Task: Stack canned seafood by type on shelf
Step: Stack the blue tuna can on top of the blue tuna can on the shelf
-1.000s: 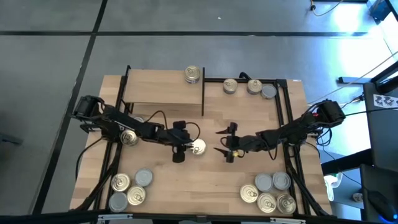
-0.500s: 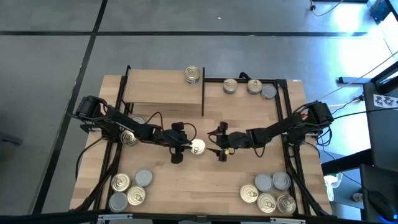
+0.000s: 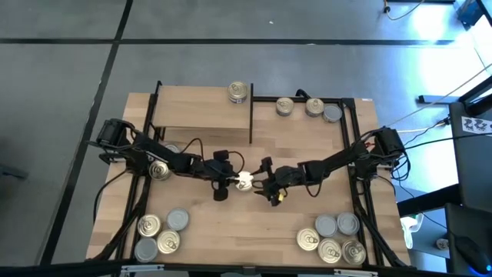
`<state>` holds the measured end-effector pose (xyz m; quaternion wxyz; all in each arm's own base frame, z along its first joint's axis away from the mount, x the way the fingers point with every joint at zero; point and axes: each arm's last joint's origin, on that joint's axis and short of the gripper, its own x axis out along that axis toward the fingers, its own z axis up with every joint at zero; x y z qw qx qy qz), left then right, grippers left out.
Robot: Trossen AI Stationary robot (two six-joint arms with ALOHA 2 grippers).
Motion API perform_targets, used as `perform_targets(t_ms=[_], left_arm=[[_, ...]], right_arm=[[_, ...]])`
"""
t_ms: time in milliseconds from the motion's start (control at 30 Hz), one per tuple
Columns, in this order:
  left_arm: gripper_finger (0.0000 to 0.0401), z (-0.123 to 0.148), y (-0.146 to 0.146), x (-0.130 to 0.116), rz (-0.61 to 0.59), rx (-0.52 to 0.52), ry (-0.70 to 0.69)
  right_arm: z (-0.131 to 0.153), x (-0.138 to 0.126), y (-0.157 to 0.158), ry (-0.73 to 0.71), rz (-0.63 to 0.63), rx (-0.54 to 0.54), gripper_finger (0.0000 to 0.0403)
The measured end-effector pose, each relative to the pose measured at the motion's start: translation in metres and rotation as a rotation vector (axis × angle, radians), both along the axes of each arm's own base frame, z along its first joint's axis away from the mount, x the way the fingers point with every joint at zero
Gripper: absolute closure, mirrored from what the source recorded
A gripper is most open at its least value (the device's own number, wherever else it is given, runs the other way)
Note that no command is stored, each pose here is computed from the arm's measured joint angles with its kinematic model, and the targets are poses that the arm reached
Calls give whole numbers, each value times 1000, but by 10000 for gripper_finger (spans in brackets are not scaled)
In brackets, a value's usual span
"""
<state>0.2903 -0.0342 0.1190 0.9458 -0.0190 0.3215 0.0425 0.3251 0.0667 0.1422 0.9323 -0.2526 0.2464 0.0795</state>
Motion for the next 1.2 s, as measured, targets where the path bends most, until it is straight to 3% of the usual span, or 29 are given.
perform_targets(t_ms=[233,533,900,1200], left_arm=[[313,-1,3,1,0,16,3],[313,-9,15,-7,40,15,-21],[313,-16,19,-18,71,-10,-62],[313,-16,20,-18,74,-11,-63]], right_arm=[[-7,1,0,16,56,-137,61],[-23,7,2,57,83,-215,61],[-34,30,8,74,-11,-489,61],[-44,40,10,116,44,-642,61]])
